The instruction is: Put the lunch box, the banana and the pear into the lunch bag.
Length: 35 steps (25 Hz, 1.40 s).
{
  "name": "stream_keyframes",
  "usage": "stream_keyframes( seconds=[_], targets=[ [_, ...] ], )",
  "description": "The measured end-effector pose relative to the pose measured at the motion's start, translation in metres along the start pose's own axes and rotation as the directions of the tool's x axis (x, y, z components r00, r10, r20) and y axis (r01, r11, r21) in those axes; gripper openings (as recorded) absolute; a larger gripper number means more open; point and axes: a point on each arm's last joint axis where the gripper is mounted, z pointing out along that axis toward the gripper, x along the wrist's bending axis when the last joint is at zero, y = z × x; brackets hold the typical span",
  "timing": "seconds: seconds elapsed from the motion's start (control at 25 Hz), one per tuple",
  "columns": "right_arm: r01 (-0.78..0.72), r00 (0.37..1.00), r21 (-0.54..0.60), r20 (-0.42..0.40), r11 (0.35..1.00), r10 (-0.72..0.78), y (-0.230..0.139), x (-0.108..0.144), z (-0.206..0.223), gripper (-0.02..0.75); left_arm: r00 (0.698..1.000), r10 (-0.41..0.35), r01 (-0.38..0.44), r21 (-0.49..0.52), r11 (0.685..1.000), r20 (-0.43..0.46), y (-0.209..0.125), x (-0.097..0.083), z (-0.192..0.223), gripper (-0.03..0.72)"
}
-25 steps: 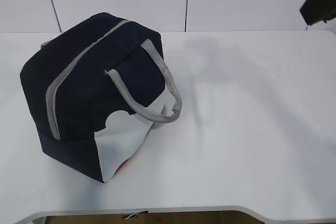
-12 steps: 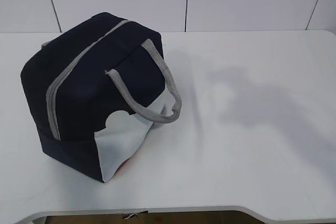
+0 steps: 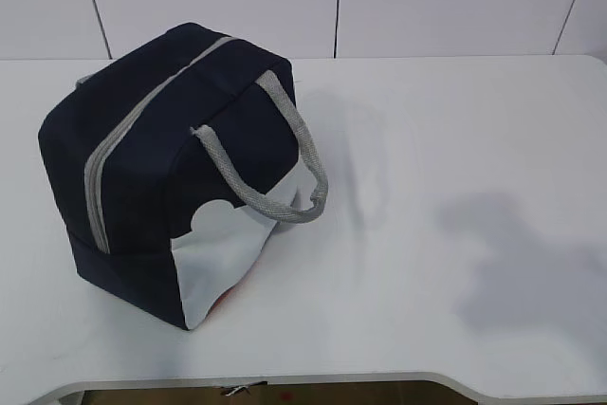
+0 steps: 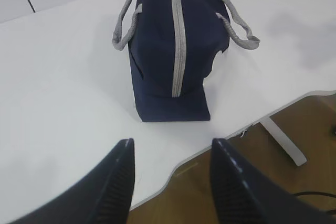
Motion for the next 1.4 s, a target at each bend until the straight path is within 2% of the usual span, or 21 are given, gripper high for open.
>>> stream_keyframes(
  seconds=[0.28, 0.44, 0.64, 0.92, 1.12, 1.4],
  targets=[
    [0.02, 0.999, -0.102, 0.031, 0.995, -0.017, -0.055, 0.006, -0.012, 0.296, 0.999, 0.027, -0.032, -0.156, 0.987, -0.031, -0.045, -0.007, -0.032, 0.349],
    [0.033, 0.998, -0.122, 0.061, 0.992, -0.026, -0.088, 0.007, -0.003, 0.296, 0.996, 0.037, -0.051, -0.179, 0.982, -0.084, -0.069, -0.005, -0.032, 0.348],
    [0.043, 0.996, -0.147, 0.083, 0.988, -0.031, -0.119, 0.007, 0.01, 0.296, 0.998, 0.028, -0.032, -0.073, 0.997, -0.057, -0.087, -0.003, -0.002, 0.329],
    [0.057, 0.991, -0.17, 0.127, 0.984, -0.035, -0.119, 0.002, 0.02, 0.296, 0.998, 0.015, -0.017, -0.027, 0.999, -0.054, -0.104, 0.003, 0.047, 0.307],
    [0.06, 0.99, -0.185, 0.134, 0.981, -0.035, -0.118, 0.001, 0.023, 0.296, 0.998, 0.023, -0.023, -0.003, 1.0, -0.055, -0.108, 0.004, 0.053, 0.279],
    [0.057, 0.991, -0.188, 0.126, 0.981, -0.033, -0.118, 0.001, 0.026, 0.296, 0.994, 0.024, -0.024, 0.004, 1.0, -0.102, -0.108, 0.008, 0.053, 0.256]
  ],
)
